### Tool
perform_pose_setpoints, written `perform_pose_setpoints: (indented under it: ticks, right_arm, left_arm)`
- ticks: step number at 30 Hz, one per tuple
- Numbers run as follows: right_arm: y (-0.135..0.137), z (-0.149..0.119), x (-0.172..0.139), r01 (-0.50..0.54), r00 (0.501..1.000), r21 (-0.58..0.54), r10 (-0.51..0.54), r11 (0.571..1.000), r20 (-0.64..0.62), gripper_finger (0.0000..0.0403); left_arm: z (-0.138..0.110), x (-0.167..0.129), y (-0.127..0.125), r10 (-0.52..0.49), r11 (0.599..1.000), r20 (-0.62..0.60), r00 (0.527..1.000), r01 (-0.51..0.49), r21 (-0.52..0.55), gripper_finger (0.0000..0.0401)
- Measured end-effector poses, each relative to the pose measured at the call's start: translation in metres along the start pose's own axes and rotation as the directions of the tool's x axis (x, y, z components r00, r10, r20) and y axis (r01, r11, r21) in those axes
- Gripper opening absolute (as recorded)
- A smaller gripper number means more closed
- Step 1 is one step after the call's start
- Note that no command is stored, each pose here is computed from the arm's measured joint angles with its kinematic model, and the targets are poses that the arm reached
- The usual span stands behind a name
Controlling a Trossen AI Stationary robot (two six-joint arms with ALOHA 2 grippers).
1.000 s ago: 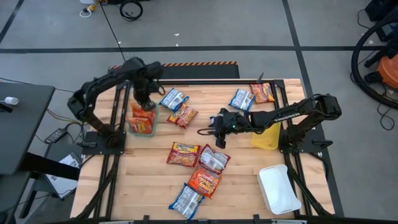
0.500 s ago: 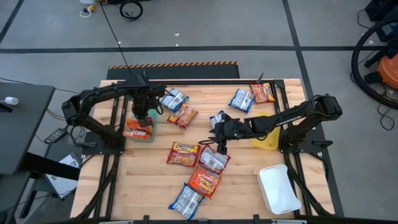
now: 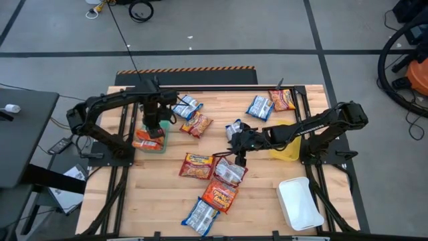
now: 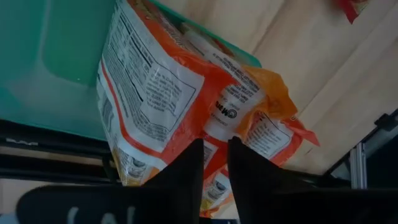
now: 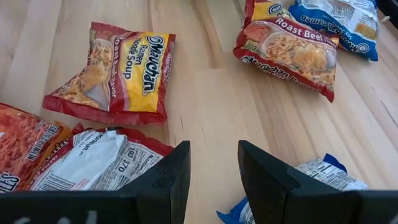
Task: Sort Maruchan noodles
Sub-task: Adjust the orange noodle pack, then put the orange noodle pack into the green bin
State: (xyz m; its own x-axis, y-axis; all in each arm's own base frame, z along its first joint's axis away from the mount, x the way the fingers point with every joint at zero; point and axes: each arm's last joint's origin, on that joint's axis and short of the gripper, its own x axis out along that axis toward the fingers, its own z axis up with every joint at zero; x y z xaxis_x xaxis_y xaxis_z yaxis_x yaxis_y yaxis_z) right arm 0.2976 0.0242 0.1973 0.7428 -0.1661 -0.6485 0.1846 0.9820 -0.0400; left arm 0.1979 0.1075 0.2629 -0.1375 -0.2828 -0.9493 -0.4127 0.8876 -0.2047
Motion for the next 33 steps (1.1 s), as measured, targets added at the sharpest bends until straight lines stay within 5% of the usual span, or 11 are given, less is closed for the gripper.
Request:
perform_pose_setpoints:
  ticks: [8,15,23,31,33]
  right_arm:
    - [0.0,0.0,0.0,-0.003,1.0,-0.028,0.003,1.0,0.0,0.014]
    - [-0.002,-0.001,-0.003,0.003,1.0,-0.087,-0.004,0.996,-0.015,0.014]
    - [-0.012,0.0,-0.048,0.044,0.997,-0.049,-0.047,0.998,-0.056,0.014]
    - [-0.002,0.004,-0.085,-0.099,0.995,-0.1,0.1,0.99,0.006,0.014]
    - [0.003,0.002,-0.091,-0.138,0.99,-0.118,0.14,0.983,0.002,0.014]
  left_arm:
    - [0.001,-0.034,-0.012,0.015,0.999,0.123,0.992,-0.019,0.026,0.0109]
    - [-0.006,-0.065,-0.052,-0.005,0.997,0.302,0.953,-0.02,0.078,0.011]
    - [0.005,-0.068,-0.129,-0.132,0.958,0.595,0.793,-0.052,0.283,0.011]
    - [0.012,-0.058,-0.203,-0.3,0.89,0.711,0.636,-0.082,0.449,0.011]
    - [0.016,-0.05,-0.216,-0.32,0.896,0.698,0.641,-0.034,0.443,0.011]
